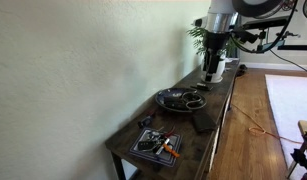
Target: Put the nail polish in the bowl at the right
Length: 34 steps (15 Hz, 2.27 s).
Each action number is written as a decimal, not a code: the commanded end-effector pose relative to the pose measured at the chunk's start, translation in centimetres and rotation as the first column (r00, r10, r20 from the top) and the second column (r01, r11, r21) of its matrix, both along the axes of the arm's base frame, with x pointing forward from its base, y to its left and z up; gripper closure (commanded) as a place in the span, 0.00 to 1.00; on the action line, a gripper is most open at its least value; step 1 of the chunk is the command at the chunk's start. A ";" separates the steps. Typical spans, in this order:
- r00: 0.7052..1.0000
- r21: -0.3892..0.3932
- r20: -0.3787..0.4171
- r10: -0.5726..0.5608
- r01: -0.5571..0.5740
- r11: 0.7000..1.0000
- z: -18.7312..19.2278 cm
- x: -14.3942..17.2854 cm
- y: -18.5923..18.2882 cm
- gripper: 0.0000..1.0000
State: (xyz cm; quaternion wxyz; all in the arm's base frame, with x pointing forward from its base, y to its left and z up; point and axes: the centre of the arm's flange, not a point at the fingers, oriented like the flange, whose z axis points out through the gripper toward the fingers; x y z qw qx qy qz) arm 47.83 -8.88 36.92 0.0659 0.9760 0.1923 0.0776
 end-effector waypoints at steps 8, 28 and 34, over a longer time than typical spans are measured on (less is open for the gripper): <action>0.954 -0.008 -0.134 0.269 -0.272 0.962 -5.5 12.2 0.7 0.00; 0.860 -0.049 -0.174 0.480 -0.494 0.868 -9.3 14.6 6.1 0.00; 0.801 -0.091 -0.167 0.575 -0.593 0.800 -10.0 16.8 7.3 0.00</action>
